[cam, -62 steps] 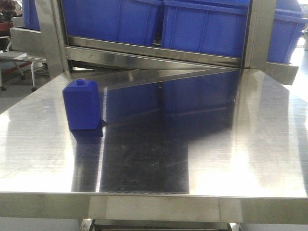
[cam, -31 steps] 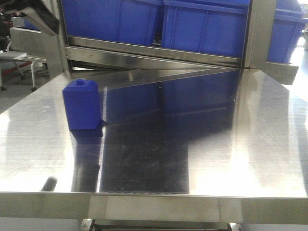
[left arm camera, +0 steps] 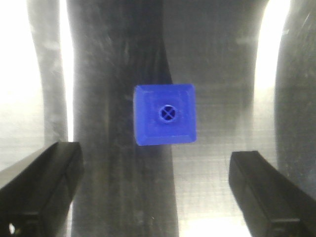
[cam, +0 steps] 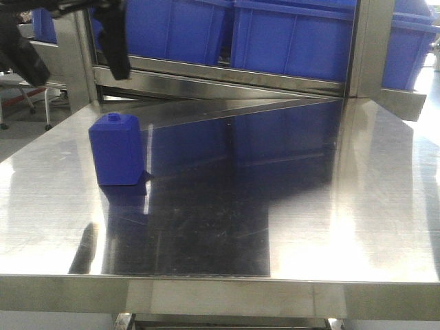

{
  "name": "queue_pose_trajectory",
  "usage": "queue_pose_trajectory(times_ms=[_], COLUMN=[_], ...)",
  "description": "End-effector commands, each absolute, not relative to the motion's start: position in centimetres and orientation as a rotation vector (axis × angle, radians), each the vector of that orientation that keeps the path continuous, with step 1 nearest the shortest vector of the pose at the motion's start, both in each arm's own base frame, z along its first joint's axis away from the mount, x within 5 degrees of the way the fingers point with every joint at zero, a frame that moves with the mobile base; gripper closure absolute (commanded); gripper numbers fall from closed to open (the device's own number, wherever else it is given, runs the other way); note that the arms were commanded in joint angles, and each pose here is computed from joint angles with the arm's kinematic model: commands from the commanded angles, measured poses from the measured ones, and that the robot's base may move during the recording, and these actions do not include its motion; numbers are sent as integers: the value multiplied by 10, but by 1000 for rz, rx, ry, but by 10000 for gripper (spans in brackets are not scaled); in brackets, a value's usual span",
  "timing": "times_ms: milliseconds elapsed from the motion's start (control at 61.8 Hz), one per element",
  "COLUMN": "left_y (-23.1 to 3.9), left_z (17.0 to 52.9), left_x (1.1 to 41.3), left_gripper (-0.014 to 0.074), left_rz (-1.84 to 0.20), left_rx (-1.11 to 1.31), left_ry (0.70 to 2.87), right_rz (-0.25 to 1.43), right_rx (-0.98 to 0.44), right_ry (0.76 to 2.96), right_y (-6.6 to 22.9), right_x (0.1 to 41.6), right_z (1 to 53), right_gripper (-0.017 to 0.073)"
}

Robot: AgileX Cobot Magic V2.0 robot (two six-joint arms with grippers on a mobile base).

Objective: Pick and sort blue part to right shelf
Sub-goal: 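Lower the open left gripper around the other blue bottle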

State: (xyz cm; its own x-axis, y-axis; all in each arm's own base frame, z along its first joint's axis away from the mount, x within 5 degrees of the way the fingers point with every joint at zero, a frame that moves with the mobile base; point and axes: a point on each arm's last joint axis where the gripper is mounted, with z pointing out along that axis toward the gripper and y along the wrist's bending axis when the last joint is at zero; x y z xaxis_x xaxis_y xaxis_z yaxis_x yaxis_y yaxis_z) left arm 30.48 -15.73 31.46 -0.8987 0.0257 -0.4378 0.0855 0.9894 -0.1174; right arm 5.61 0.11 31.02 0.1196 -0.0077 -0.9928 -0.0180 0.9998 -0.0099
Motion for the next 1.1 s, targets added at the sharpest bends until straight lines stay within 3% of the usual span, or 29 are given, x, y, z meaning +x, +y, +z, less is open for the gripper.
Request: queue_pose_trajectory(times_ms=[0, 421, 1084], left_y=[-164, -184, -189], left_z=[333, 311, 273], left_x=[311, 348, 362], left_gripper=[-69, -69, -69], left_rz=[-210, -151, -52], left_rx=[60, 17, -60], left_ry=[2672, 2771, 2906], right_rz=[-6, -6, -6], right_rx=[-21, -21, -21], right_ry=[1344, 1344, 1344], right_y=[1, 1, 1], right_x=[54, 54, 54], right_z=[326, 326, 326], right_gripper=[145, 145, 145])
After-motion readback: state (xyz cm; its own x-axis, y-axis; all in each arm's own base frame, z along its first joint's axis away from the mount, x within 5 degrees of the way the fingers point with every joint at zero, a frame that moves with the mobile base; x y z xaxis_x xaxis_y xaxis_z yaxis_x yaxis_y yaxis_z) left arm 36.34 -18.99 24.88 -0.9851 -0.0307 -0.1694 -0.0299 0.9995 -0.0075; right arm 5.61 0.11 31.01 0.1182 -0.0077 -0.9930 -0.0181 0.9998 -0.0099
